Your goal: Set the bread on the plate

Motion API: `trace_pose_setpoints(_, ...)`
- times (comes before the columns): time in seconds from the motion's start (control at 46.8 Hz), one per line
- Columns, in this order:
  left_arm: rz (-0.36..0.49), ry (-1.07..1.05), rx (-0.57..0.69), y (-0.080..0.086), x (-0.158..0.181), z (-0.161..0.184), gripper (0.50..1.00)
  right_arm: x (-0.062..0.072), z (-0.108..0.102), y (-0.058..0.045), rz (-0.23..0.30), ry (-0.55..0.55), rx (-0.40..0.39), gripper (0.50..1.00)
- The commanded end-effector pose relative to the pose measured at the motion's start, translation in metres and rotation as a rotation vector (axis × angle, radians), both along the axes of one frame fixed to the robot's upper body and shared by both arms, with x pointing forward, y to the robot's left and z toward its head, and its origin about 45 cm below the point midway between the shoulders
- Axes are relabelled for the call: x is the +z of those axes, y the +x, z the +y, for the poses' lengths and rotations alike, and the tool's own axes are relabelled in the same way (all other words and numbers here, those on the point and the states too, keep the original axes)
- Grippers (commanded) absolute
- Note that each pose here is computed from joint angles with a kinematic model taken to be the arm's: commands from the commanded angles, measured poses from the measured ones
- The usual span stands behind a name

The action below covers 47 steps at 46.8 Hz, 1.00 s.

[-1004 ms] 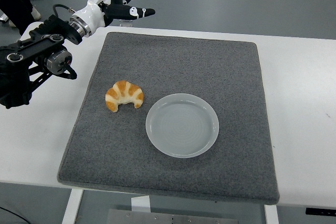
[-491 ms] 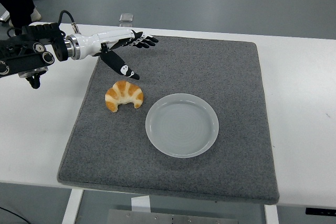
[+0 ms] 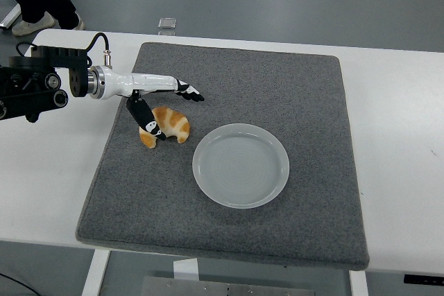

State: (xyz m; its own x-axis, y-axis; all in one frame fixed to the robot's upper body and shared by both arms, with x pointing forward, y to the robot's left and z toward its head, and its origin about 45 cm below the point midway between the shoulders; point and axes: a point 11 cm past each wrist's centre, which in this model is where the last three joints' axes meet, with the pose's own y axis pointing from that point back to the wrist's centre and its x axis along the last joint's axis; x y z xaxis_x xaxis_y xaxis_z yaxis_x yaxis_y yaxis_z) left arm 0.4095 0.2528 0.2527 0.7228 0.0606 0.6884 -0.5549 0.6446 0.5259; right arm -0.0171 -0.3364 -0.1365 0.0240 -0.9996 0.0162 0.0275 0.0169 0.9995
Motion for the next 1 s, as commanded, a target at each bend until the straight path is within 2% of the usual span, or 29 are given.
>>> trace_pose_setpoints(0.0, -0.008, 0.025, -0.007, -0.001, -0.004, 0.002, 0.996, 0.0, 0.0, 0.0, 0.0, 0.0, 0.0, 0.952)
trace_pose_setpoints(0.427, -0.034, 0.063, 0.007, 0.007, -0.011, 0.004, 0.992, 0.0, 0.0, 0.0, 0.0, 0.0, 0.0, 0.952)
trace_pose_setpoints(0.705, -0.038, 0.079, -0.02, 0.006, -0.014, -0.002, 0.99, 0.0, 0.0, 0.0, 0.0, 0.0, 0.0, 0.952)
trace_pose_setpoints(0.983, -0.024, 0.092, -0.027, 0.001, -0.024, 0.0, 0.96, 0.0, 0.0, 0.0, 0.0, 0.0, 0.0, 0.954)
